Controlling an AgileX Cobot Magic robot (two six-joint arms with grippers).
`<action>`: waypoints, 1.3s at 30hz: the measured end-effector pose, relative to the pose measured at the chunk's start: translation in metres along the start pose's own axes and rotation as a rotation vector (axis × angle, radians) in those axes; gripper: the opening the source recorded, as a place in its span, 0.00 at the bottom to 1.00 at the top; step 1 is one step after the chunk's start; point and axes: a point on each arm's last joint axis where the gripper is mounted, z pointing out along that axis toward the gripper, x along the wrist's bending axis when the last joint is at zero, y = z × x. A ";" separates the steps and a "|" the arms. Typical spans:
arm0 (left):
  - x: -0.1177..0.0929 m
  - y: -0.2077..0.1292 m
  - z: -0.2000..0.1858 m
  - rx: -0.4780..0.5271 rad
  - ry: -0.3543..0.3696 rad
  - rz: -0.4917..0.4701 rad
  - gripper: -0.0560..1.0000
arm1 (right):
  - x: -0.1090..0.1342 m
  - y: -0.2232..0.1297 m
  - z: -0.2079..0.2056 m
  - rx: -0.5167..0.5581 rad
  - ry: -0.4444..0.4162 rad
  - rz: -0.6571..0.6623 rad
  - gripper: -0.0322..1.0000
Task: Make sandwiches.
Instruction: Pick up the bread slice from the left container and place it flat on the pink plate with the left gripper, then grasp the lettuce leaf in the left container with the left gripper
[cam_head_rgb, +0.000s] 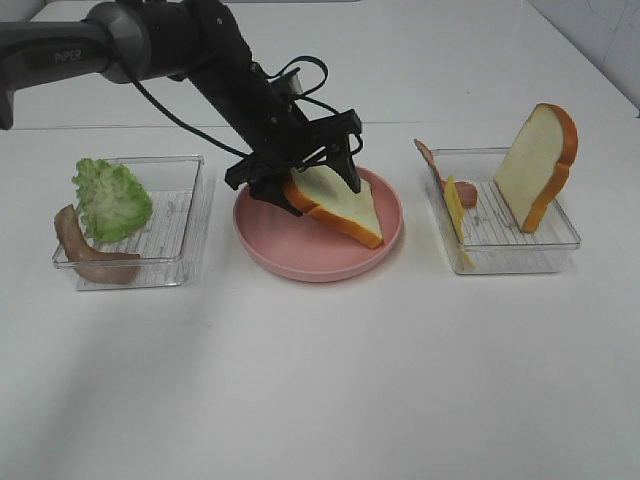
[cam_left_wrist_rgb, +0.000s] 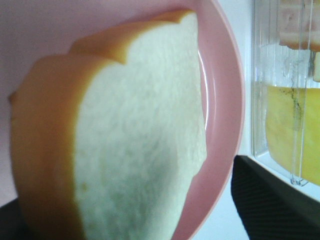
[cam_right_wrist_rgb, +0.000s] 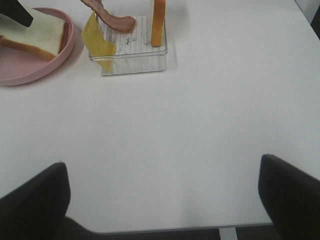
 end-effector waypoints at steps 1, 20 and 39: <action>0.000 0.000 0.000 0.000 0.000 0.000 0.74 | 0.000 0.000 0.000 0.000 0.000 0.000 0.98; -0.024 0.016 -0.074 -0.095 0.236 0.165 0.78 | 0.000 0.000 0.000 0.000 0.000 0.000 0.98; -0.039 0.006 -0.172 -0.272 0.356 0.242 0.78 | 0.000 0.000 0.000 0.000 0.000 0.000 0.98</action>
